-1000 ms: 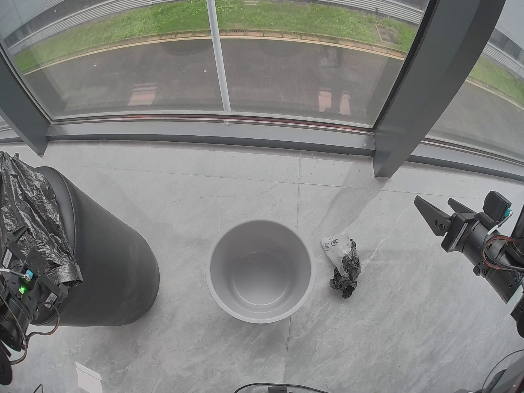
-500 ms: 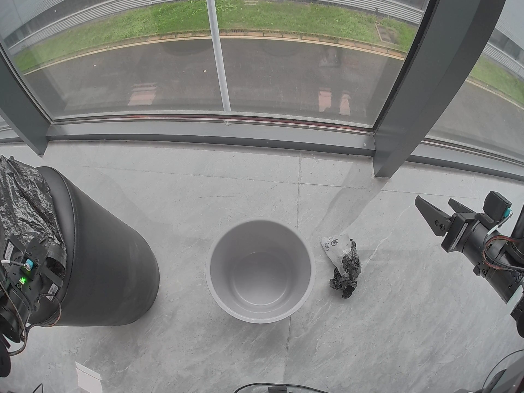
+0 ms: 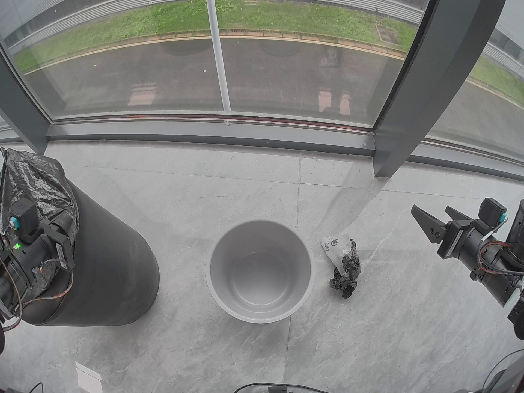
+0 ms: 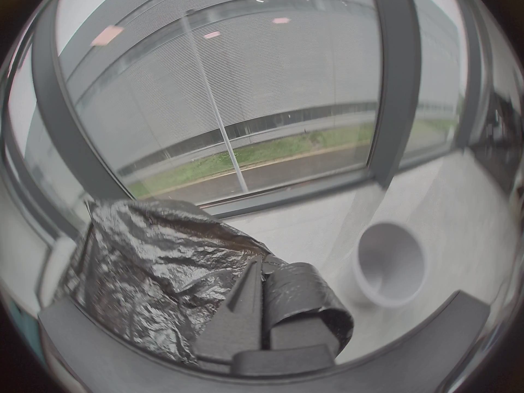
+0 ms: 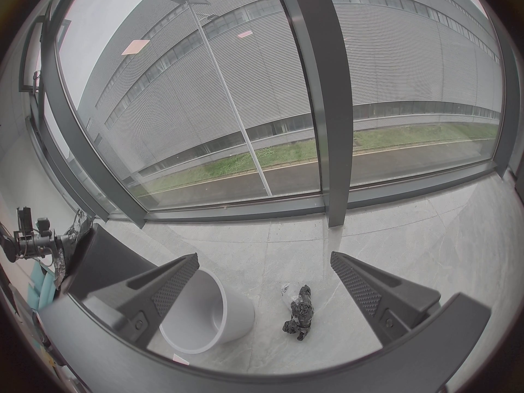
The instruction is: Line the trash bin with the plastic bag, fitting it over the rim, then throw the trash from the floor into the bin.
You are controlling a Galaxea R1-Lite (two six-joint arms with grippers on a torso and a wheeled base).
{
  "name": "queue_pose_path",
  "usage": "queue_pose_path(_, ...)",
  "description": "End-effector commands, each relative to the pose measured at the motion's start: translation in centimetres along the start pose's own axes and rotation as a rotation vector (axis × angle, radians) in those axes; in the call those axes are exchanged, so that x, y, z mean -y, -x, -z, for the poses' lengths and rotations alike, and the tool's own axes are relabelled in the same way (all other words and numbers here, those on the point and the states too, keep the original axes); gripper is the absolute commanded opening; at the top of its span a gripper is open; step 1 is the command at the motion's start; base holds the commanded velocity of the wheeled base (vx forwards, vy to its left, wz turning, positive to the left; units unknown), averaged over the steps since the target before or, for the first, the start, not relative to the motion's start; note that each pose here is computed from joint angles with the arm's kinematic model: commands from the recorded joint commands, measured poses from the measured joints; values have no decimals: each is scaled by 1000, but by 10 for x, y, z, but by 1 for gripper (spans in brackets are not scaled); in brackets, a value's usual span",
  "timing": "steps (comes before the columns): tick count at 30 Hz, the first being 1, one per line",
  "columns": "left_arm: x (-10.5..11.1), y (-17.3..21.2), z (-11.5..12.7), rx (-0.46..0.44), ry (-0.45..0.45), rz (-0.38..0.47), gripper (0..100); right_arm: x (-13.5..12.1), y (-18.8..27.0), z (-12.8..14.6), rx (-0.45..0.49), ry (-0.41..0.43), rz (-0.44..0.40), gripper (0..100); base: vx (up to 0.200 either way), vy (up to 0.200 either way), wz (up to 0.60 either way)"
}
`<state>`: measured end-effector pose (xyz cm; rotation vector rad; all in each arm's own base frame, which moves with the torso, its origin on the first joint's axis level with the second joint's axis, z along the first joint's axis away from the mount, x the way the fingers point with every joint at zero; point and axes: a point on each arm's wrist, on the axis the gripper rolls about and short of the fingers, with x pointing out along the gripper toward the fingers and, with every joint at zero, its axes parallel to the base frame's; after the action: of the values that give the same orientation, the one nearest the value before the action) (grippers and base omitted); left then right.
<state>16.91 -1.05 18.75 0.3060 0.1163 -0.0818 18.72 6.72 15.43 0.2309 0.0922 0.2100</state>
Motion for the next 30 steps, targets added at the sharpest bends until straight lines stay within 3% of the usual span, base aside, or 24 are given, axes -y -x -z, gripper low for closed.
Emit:
queue_pose_path(1,17,12,-37,155,438,253,0,-1,0,3,-13,4,-3,100,0,0,0)
queue_pose_path(2,17,12,-37,151,498,261,0,-1,0,3,-13,4,-3,100,0,0,0)
queue_pose_path(4,17,12,-37,149,515,264,0,-1,1,3,-13,3,-3,100,0,0,0)
queue_pose_path(5,17,10,-37,126,666,285,0,-1,1,3,-13,3,-3,100,0,0,0)
queue_pose_path(6,17,10,-39,122,733,303,0,-1,1,4,-15,3,-4,100,0,0,0)
queue_pose_path(11,15,14,-51,93,1041,452,0,0,0,5,-24,3,0,100,0,0,0)
queue_pose_path(12,15,14,-51,93,1041,452,0,0,0,5,-24,3,0,100,0,0,0)
queue_pose_path(13,15,16,-54,62,1137,521,0,0,1,7,-29,3,-1,100,0,0,0)
queue_pose_path(15,16,16,-55,-4,1239,624,0,0,0,9,-40,4,-2,100,0,0,0)
queue_pose_path(20,18,11,-57,-140,1366,781,0,-4,-1,19,-86,0,-17,100,0,0,0)
queue_pose_path(23,19,1,-60,-202,1422,819,0,-12,-2,31,-147,-3,-53,100,0,0,0)
queue_pose_path(30,19,-8,-78,-195,1430,872,0,-36,-12,50,-149,-10,-153,100,0,0,0)
